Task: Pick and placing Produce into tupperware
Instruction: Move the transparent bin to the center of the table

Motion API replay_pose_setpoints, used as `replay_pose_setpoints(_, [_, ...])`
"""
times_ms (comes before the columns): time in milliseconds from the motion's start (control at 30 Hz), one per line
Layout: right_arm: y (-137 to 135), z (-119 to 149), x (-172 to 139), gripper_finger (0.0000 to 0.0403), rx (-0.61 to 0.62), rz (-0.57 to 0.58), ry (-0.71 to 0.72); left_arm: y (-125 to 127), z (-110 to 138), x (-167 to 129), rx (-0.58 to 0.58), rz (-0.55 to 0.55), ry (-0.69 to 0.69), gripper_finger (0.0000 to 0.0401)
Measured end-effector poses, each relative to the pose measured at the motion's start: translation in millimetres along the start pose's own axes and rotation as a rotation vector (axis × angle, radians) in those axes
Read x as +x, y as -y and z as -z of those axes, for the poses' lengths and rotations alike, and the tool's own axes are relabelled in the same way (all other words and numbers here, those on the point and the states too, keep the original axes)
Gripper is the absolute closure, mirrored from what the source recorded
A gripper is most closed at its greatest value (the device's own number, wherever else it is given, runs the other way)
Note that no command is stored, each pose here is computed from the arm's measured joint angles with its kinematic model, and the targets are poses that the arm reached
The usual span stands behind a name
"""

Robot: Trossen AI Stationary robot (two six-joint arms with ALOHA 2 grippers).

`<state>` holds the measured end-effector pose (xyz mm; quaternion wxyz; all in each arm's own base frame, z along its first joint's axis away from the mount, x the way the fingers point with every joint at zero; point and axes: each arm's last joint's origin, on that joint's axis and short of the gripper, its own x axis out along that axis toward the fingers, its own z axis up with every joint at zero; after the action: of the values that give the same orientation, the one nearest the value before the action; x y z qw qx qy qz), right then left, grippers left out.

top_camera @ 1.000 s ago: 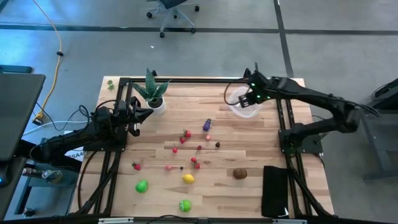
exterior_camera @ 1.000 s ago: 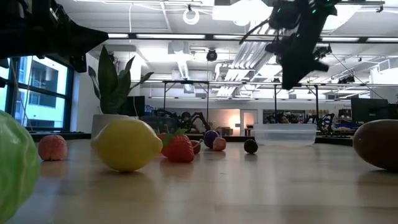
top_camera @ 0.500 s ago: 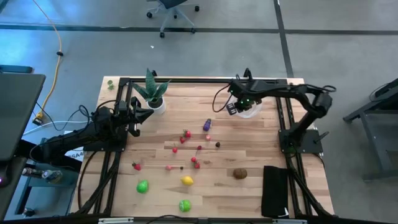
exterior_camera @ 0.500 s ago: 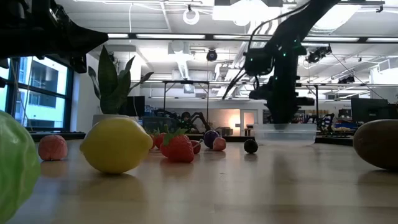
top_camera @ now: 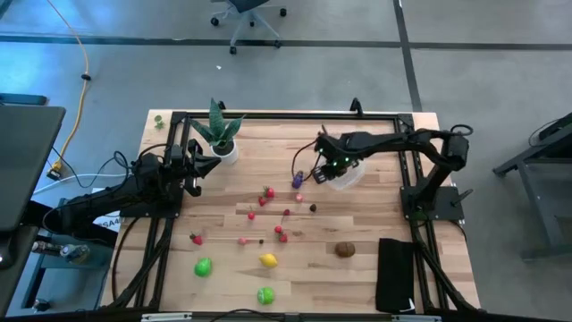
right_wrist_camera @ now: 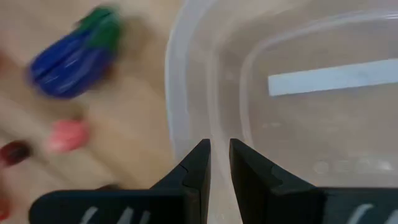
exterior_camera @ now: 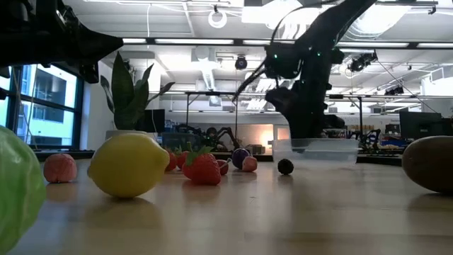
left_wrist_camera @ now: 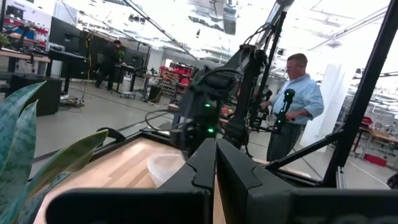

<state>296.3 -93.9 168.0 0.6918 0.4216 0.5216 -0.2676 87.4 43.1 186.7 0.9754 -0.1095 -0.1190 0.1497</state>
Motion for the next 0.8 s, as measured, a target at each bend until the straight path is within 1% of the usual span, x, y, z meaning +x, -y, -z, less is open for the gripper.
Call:
replay_pose_setpoints(133, [-17, 7, 2, 0.0352, -0.003, -0.058, 0.022, 0, 0, 0, 0.0, 0.0, 0.0, 0.0398])
replay_pose_setpoints(233, [-24, 10, 3, 0.0352, 0.006, -0.086, 0.032, 0, 0, 0, 0.0, 0.0, 0.0, 0.0398])
replay_pose_setpoints(433, [-27, 8, 16, 0.0352, 0.008, -0.084, 0.014, 0, 0, 0, 0.0, 0.001, 0.0, 0.0398])
replay_pose_setpoints(533, [-37, 0, 24, 0.0352, -0.037, -0.067, -0.011, 0, 0, 0, -0.001, 0.005, -0.001, 0.0398])
replay_pose_setpoints(600, [-51, -8, 25, 0.0352, -0.093, -0.076, 0.0, 0, 0, 0, -0.001, 0.009, -0.002, 0.0398])
replay_pose_setpoints(800, [-84, -31, 23, 0.0352, -0.217, -0.01, -0.023, 1, 0, 0, -0.003, 0.018, -0.005, 0.0398])
